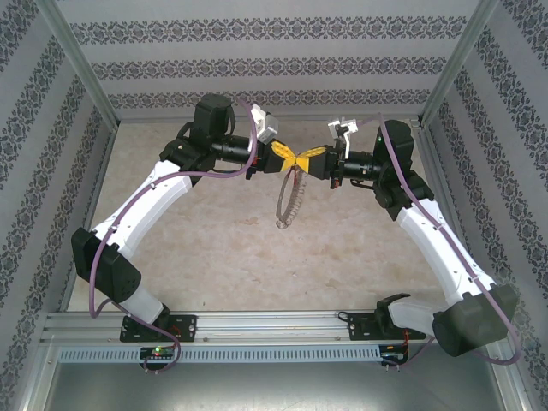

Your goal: Put the keys on the keyring

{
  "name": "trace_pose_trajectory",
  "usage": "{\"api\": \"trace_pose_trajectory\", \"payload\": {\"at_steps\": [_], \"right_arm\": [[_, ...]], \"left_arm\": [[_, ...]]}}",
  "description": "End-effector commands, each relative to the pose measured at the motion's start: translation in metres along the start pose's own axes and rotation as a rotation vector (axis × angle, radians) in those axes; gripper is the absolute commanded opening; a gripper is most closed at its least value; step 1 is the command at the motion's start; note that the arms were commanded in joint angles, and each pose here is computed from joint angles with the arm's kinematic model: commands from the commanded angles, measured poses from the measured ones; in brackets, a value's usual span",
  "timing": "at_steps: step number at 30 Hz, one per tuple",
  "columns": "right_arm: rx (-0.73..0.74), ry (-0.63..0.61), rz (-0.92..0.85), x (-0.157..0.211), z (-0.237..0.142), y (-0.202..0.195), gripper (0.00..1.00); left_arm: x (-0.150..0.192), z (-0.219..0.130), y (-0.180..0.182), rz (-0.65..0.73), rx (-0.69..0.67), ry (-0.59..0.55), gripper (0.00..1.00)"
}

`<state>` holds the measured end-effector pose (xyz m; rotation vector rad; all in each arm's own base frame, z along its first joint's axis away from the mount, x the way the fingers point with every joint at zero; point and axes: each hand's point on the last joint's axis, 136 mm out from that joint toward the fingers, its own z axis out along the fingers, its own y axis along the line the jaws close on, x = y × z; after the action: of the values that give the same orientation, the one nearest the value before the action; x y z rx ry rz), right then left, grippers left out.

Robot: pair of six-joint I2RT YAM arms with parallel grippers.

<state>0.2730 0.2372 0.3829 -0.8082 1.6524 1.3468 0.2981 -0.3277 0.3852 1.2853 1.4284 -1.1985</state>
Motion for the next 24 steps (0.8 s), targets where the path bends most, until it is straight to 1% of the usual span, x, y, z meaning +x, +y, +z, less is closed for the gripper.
{"api": "trace_pose_trajectory", "payload": {"at_steps": [1, 3, 5, 7, 10, 13, 16, 20, 24], "right_arm": [[0.006, 0.007, -0.058, -0.012, -0.001, 0.005, 0.00], [0.032, 0.060, -0.060, -0.007, 0.000, 0.000, 0.00], [0.066, 0.133, -0.064, 0.002, 0.001, -0.006, 0.00], [0.113, 0.215, -0.073, 0.013, 0.002, -0.013, 0.00], [0.169, 0.344, -0.101, 0.026, 0.003, -0.020, 0.00], [0.203, 0.436, -0.131, 0.031, 0.002, -0.024, 0.00], [0.208, 0.473, -0.172, 0.026, 0.001, -0.022, 0.00], [0.185, 0.473, -0.227, 0.013, -0.002, -0.010, 0.00], [0.145, 0.454, -0.257, 0.005, -0.001, 0.002, 0.00]], "left_arm": [[-0.014, -0.002, -0.015, 0.067, 0.007, 0.007, 0.15], [-0.009, -0.007, -0.012, 0.077, -0.026, 0.061, 0.24], [-0.008, -0.014, -0.010, 0.084, -0.044, 0.101, 0.30], [-0.006, -0.021, -0.009, 0.081, -0.050, 0.130, 0.35], [-0.003, -0.028, -0.006, 0.074, -0.057, 0.164, 0.38], [0.002, -0.031, -0.005, 0.065, -0.052, 0.191, 0.39], [0.010, -0.030, -0.005, 0.042, -0.037, 0.216, 0.38], [0.017, -0.028, -0.007, 0.005, 0.001, 0.229, 0.34], [0.019, -0.025, -0.010, -0.021, 0.036, 0.215, 0.31]]}}
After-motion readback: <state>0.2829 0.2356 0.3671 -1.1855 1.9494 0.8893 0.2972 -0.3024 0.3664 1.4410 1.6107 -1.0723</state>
